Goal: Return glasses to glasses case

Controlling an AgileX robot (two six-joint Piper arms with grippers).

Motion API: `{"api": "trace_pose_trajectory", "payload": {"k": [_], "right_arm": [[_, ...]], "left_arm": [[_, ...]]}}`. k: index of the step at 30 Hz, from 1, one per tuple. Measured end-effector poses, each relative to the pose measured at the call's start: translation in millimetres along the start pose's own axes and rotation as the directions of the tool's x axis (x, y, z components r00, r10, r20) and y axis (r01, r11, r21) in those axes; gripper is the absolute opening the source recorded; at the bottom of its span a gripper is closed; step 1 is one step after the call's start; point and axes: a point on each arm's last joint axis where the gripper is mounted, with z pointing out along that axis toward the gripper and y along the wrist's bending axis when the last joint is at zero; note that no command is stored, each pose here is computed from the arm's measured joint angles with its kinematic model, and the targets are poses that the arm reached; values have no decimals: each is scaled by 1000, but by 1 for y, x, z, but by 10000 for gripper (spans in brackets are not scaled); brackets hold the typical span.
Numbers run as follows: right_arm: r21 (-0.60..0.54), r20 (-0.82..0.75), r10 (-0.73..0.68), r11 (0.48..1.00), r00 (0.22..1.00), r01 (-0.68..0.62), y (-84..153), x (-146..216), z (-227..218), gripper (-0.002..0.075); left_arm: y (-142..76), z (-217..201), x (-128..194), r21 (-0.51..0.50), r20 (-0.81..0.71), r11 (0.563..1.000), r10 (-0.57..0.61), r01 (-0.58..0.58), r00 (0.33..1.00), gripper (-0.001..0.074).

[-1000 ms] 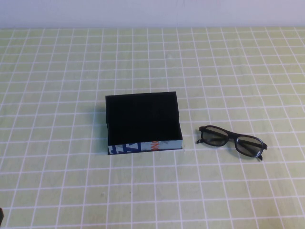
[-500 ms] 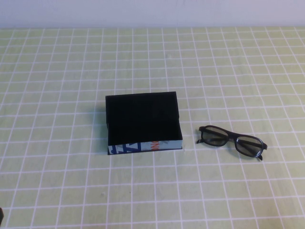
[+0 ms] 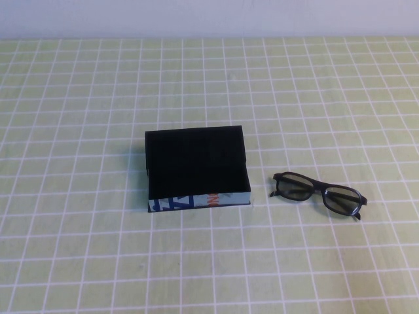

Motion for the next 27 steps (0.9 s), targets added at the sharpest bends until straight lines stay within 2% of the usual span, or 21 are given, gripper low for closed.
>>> {"api": "trace_pose_trajectory", "payload": {"k": [5, 8, 16, 21, 23, 25, 27], "right_arm": [[37, 188, 2, 999, 982, -10, -4, -17, -2, -18], [45, 222, 5, 999, 975, -15, -4, -20, -2, -18], [51, 252, 5, 999, 968, -19, -5, -23, -3, -18], [56, 355, 41, 996, 934, -65, -7, -32, -6, -18], [45, 417, 84, 993, 905, -113, -8, -37, -8, -18], [21, 475, 132, 987, 870, -161, -9, -42, -11, -18], [-15, 528, 165, 982, 833, -186, -8, -47, -14, -18]], "left_arm": [[1, -2, -19, -8, 207, 1000, 1, 1, 978, -4], [1, -4, -26, -11, 284, 1000, 2, 2, 959, -4], [1, -4, -26, -11, 288, 1000, 2, 2, 958, -4], [1, -4, -27, -9, 300, 1000, -7, 10, 954, -4], [1, -6, -32, 12, 351, 997, -70, 71, 934, -4], [2, -9, -39, 59, 434, 985, -170, 161, 885, -4], [2, -16, -51, 138, 545, 961, -277, 241, 791, -4]]}}
